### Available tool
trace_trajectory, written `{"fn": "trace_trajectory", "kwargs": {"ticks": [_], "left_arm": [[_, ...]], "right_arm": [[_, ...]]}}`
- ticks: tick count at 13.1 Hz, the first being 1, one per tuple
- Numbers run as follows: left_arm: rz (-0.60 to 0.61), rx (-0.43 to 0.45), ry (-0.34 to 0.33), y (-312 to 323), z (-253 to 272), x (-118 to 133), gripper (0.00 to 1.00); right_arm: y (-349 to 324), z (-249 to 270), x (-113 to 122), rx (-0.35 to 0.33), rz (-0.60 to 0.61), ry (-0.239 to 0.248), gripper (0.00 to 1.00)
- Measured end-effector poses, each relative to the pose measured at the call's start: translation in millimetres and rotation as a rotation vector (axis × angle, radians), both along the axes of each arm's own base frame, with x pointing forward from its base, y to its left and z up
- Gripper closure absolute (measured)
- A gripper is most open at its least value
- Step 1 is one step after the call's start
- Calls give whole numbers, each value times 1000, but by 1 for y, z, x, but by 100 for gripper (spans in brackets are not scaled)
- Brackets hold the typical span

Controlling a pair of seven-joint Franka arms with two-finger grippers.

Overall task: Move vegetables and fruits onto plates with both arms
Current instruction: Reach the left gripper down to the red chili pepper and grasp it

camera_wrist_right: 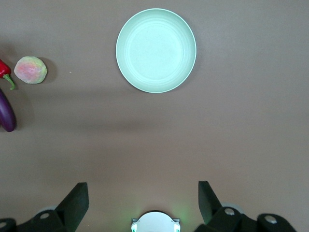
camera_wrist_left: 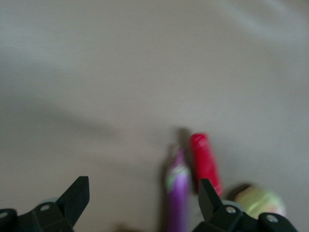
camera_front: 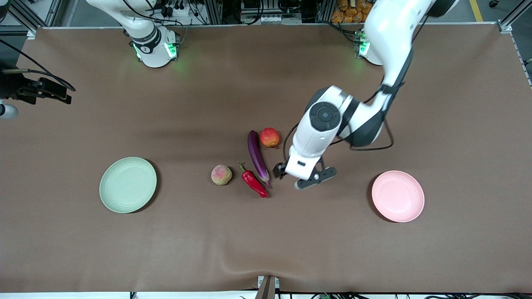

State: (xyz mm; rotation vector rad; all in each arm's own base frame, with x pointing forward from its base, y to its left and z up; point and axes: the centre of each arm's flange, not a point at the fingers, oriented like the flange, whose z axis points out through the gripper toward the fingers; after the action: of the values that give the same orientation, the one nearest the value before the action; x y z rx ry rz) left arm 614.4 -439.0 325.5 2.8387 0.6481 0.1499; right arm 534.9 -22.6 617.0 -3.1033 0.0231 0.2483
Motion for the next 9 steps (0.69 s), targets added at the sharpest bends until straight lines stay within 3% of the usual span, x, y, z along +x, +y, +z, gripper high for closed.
{"fn": "trace_trajectory", "kwargs": {"ticks": [4, 9], "left_arm": [[71, -76, -109, -16, -61, 20, 0], [28, -117, -173, -56, -111, 8, 1]], "right_arm": [[0, 0, 0, 0, 0, 0, 0], [0, 0, 0, 0, 0, 0, 0]]}}
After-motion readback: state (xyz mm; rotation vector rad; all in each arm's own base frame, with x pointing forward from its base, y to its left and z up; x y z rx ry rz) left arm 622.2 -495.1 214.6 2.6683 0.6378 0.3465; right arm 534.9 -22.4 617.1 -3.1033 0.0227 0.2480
